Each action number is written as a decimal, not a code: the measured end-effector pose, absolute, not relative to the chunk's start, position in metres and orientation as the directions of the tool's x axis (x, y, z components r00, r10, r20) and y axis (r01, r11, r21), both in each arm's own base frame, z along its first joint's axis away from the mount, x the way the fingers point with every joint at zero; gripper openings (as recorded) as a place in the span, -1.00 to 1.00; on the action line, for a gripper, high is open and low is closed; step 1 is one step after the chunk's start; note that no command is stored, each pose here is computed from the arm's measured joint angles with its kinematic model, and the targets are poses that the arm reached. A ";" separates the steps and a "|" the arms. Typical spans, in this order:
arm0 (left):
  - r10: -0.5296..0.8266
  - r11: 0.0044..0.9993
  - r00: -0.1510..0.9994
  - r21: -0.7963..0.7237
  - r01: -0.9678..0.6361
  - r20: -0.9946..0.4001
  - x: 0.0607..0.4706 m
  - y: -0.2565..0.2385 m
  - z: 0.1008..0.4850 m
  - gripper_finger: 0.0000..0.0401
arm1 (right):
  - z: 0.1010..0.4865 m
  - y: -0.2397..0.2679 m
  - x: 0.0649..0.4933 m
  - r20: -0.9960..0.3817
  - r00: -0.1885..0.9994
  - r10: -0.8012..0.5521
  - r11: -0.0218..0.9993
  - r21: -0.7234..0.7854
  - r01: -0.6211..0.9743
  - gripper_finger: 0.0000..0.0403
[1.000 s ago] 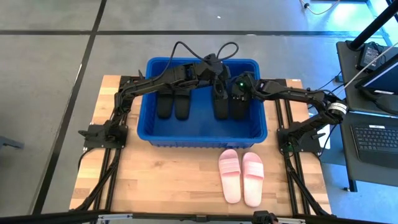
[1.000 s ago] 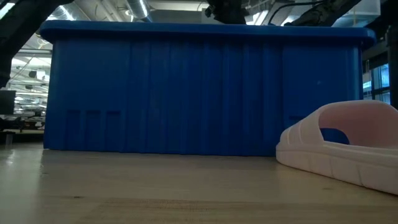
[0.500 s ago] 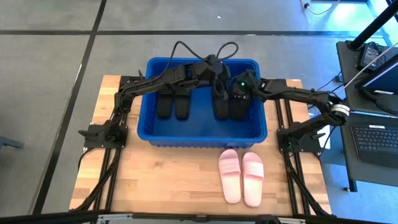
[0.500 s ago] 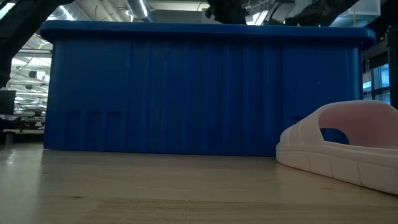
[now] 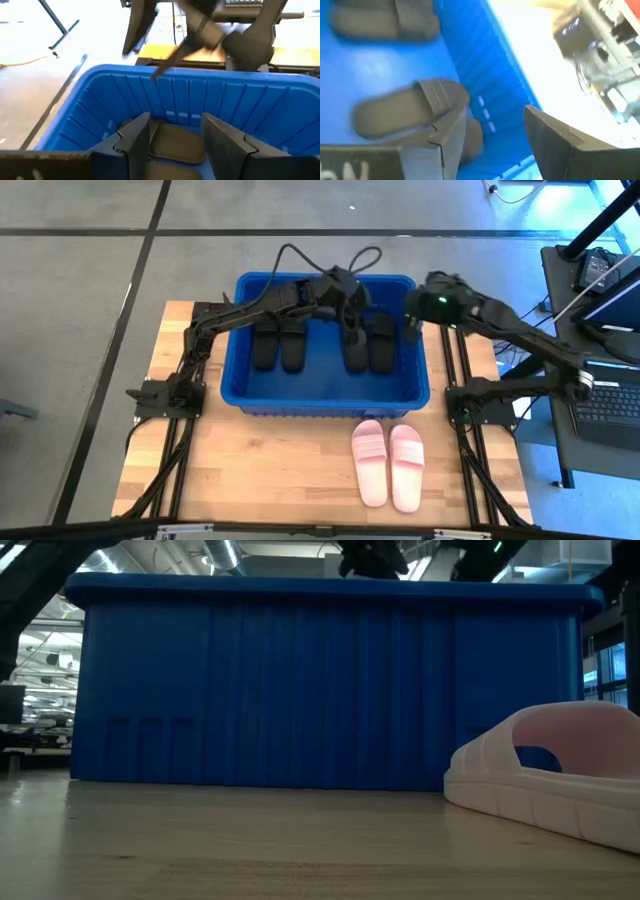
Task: Pick and place slides into bin
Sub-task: Put the pink slide into the blue bin
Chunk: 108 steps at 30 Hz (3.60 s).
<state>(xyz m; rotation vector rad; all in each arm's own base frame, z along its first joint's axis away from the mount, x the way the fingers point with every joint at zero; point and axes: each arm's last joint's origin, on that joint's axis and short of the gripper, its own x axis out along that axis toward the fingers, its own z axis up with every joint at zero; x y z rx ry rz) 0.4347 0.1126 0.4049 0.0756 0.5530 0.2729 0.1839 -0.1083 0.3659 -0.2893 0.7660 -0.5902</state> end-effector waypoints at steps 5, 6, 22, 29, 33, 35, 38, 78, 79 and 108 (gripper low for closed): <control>0.259 0.966 0.807 0.121 -0.230 -0.531 0.433 0.090 0.408 -0.15 | 0.385 -0.080 0.153 -0.504 0.687 -0.523 0.852 -0.329 0.407 0.00; 0.274 0.962 0.805 0.128 -0.243 -0.527 0.428 0.084 0.413 -0.15 | 0.388 -0.075 0.147 -0.497 0.704 -0.508 0.861 -0.313 0.400 0.00; 0.526 0.850 0.760 0.233 -0.472 -0.382 0.321 -0.011 0.493 -0.15 | 0.404 -0.025 0.121 -0.401 0.887 -0.230 0.973 -0.123 0.197 0.00; 0.618 0.784 0.701 0.215 -0.582 -0.356 0.268 -0.040 0.465 -0.15 | 0.420 -0.007 0.129 -0.338 0.939 -0.067 0.997 -0.056 0.051 0.00; 0.594 0.802 0.722 0.184 -0.569 -0.356 0.232 -0.048 0.439 -0.15 | 0.418 0.007 0.146 -0.380 0.925 0.027 0.999 -0.014 -0.035 0.00; 0.558 0.827 0.749 0.157 -0.540 -0.358 0.216 -0.050 0.425 -0.15 | 0.414 0.016 0.157 -0.417 0.906 0.074 0.997 -0.004 -0.083 0.00; 0.464 0.882 0.804 0.106 -0.460 -0.373 0.200 -0.052 0.399 -0.15 | 0.408 0.032 0.170 -0.486 0.863 0.139 0.989 0.029 -0.142 0.00; 0.143 0.974 0.980 -0.155 -0.165 -0.140 0.149 -0.056 0.340 -0.15 | 0.189 0.251 0.206 -0.927 0.052 -0.372 0.928 -0.370 0.042 0.00; 0.143 0.974 0.980 -0.155 -0.165 -0.140 0.149 -0.057 0.340 -0.15 | 0.184 0.251 0.207 -0.915 0.056 -0.399 0.917 -0.396 0.052 0.00; 0.144 0.975 0.979 -0.152 -0.165 -0.141 0.149 -0.057 0.340 -0.15 | 0.225 0.244 0.207 -0.968 -0.020 -0.250 0.955 -0.250 0.160 -0.94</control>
